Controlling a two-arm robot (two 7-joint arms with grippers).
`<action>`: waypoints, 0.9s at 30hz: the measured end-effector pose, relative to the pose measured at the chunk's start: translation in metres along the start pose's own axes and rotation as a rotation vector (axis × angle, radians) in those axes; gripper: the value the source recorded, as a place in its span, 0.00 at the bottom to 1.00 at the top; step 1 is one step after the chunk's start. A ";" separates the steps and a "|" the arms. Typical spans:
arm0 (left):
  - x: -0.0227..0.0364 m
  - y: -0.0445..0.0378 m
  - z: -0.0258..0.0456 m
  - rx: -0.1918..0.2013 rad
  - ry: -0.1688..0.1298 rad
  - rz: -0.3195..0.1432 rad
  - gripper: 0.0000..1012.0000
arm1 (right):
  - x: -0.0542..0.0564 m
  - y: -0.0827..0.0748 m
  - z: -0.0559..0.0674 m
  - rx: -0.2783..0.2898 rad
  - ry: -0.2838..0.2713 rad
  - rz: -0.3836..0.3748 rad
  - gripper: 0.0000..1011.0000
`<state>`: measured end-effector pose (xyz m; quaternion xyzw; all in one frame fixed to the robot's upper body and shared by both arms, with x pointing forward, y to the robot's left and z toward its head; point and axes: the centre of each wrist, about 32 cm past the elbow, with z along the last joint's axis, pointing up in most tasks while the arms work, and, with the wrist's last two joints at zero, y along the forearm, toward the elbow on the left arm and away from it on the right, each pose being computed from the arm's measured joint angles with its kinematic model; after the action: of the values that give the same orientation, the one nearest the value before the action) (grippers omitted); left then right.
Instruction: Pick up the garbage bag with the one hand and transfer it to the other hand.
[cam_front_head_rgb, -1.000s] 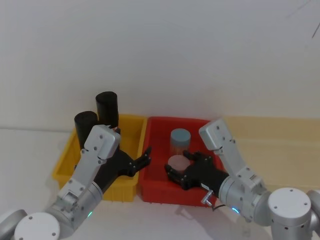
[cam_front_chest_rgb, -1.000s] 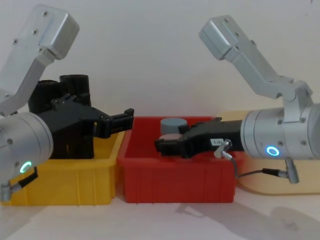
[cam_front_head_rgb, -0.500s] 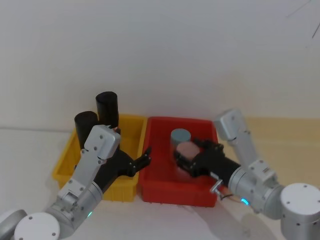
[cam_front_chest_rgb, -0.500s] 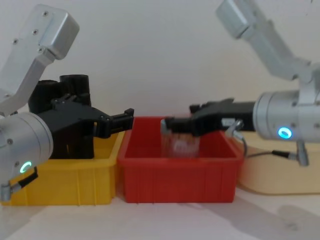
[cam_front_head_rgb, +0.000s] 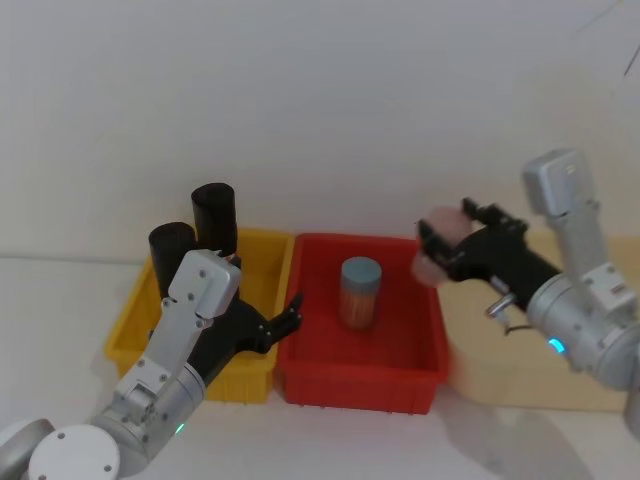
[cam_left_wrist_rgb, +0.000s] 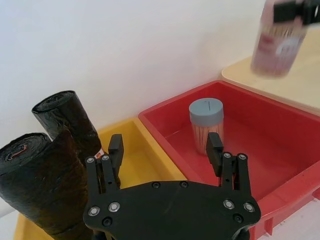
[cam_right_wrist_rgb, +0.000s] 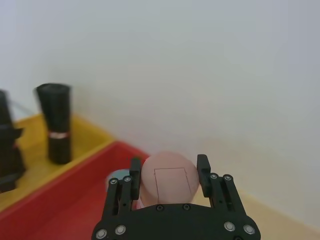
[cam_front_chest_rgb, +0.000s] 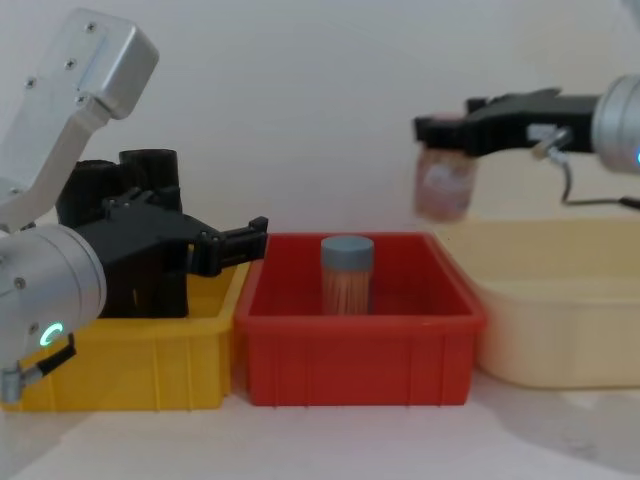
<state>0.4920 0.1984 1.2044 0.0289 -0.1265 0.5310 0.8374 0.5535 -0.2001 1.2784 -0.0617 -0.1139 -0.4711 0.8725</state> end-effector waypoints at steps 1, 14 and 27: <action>0.0000 0.0000 0.0000 0.000 0.000 0.000 0.99 | 0.002 -0.001 0.001 0.002 -0.001 -0.010 0.66; 0.0000 0.0000 0.0000 0.000 0.000 0.000 0.99 | 0.031 -0.007 -0.007 -0.061 -0.028 -0.089 0.66; 0.0001 0.0000 0.0000 0.000 0.000 0.000 0.99 | 0.037 -0.007 -0.021 -0.132 -0.047 -0.080 0.77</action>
<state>0.4920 0.1984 1.2045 0.0287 -0.1264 0.5312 0.8373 0.5698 -0.2383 1.2679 -0.1253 -0.1055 -0.5107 0.8440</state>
